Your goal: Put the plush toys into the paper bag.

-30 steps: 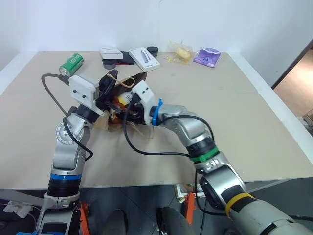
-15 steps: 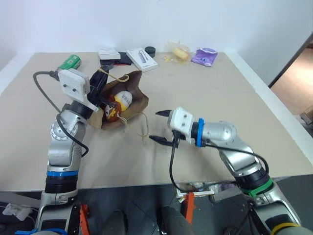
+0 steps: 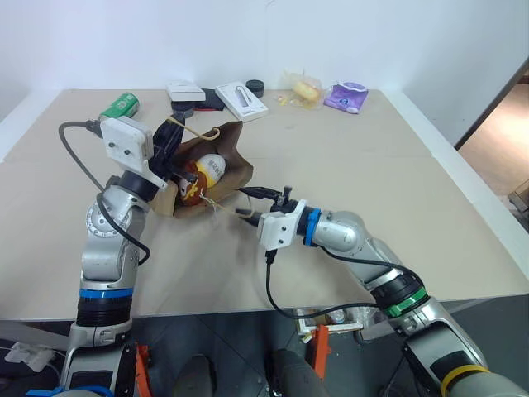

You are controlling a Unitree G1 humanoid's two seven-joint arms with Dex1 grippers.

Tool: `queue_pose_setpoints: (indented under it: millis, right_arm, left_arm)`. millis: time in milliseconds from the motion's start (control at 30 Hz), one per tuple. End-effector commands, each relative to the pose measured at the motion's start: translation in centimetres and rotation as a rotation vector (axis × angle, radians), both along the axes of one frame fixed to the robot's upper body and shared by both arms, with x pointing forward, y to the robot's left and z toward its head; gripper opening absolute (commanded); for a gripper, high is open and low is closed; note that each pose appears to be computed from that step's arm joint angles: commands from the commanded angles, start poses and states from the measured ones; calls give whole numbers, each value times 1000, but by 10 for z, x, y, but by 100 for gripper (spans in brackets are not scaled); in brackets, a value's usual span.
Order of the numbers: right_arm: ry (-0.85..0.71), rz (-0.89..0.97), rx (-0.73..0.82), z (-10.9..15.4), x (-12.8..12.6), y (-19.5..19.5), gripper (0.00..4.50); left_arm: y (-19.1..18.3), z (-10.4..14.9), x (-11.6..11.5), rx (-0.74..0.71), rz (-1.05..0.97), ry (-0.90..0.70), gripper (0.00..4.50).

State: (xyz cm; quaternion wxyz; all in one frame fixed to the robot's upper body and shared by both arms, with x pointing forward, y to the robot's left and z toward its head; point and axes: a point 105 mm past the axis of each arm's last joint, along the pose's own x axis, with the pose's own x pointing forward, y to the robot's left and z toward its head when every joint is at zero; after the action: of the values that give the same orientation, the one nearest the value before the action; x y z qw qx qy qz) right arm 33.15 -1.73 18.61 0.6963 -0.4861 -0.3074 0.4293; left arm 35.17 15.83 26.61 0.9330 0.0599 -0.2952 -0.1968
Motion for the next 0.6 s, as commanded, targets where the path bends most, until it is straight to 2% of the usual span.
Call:
queue_pose_setpoints:
  millis: [33, 100, 233, 367, 467, 600]
  right_arm:
    - [-118, 32, 119, 48, -7, -2, 60]
    - [-137, 32, 157, 64, -8, -3, 7]
    - [-196, 16, 223, 100, -7, -9, 7]
    - [-211, 0, 245, 113, -5, -10, 7]
    - [-193, -3, 253, 110, -5, -5, 7]
    - [-79, -24, 215, 86, 2, -2, 7]
  left_arm:
    - [5, 15, -5, -17, 13, -54, 0]
    - [4, 16, -4, -22, 13, -55, 0]
    - [4, 17, -4, -41, 7, -48, 0]
    - [0, 12, -3, -39, -9, -25, 0]
    - [-2, 6, -1, -48, -25, 8, 0]
    - [-7, -4, 0, -44, -75, 76, 0]
